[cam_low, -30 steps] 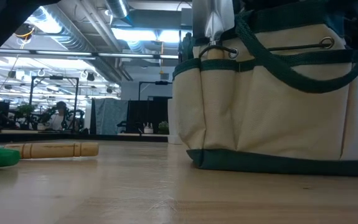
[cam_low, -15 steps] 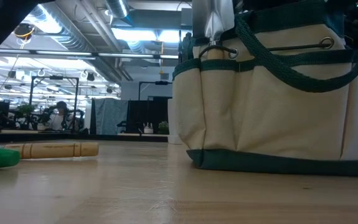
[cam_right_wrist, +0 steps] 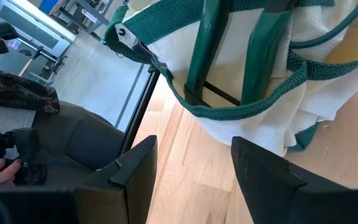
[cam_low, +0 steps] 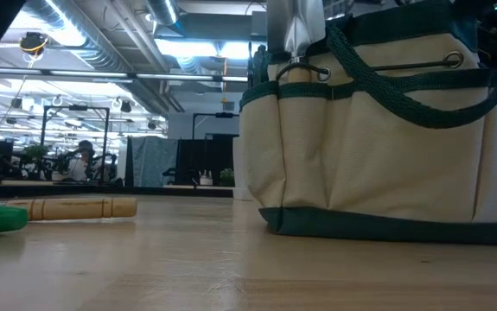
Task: Pick & Place Garden tools in Gardening bag
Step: Put the green fruit pruner into the green gardening bag
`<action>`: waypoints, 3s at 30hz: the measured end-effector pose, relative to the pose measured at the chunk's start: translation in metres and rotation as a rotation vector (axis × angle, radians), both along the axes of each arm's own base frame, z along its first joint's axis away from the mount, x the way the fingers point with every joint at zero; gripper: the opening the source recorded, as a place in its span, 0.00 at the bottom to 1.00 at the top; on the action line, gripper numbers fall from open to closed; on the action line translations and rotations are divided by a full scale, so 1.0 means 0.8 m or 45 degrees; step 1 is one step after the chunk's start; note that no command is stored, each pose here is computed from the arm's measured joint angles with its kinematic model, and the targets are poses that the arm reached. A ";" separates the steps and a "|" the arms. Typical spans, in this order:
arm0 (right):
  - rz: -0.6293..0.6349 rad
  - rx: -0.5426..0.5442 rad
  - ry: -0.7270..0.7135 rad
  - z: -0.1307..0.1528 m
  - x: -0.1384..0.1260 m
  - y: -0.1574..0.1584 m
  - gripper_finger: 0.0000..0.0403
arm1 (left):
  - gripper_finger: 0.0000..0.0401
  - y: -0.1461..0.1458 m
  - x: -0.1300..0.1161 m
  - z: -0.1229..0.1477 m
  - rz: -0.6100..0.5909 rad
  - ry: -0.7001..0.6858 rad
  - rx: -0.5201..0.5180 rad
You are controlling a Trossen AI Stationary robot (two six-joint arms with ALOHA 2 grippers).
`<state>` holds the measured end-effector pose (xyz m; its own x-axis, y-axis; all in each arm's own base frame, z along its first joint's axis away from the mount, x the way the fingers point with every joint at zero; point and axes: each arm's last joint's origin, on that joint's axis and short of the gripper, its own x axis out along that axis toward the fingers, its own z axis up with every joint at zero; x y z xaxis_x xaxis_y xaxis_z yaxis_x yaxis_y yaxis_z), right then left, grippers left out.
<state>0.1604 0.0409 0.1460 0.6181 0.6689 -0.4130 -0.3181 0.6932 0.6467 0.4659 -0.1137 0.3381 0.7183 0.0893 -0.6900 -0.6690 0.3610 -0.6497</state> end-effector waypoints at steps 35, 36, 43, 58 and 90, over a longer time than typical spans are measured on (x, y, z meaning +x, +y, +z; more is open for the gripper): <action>0.117 0.230 -0.069 0.057 0.010 -0.015 0.52 | 0.00 -0.041 -0.016 -0.073 0.275 0.178 0.091; 0.117 0.215 -0.058 0.058 0.010 -0.016 0.52 | 0.00 -0.040 -0.015 -0.073 0.276 0.180 0.089; 0.034 0.075 0.052 0.068 0.012 -0.023 0.51 | 0.00 -0.032 -0.013 -0.073 0.315 0.168 0.125; -0.011 0.028 0.007 0.098 0.019 -0.024 0.02 | 0.00 -0.013 -0.015 -0.087 0.367 0.280 0.076; -0.251 -0.061 0.042 0.078 0.054 -0.029 0.00 | 0.00 0.000 0.012 -0.123 0.314 0.037 0.113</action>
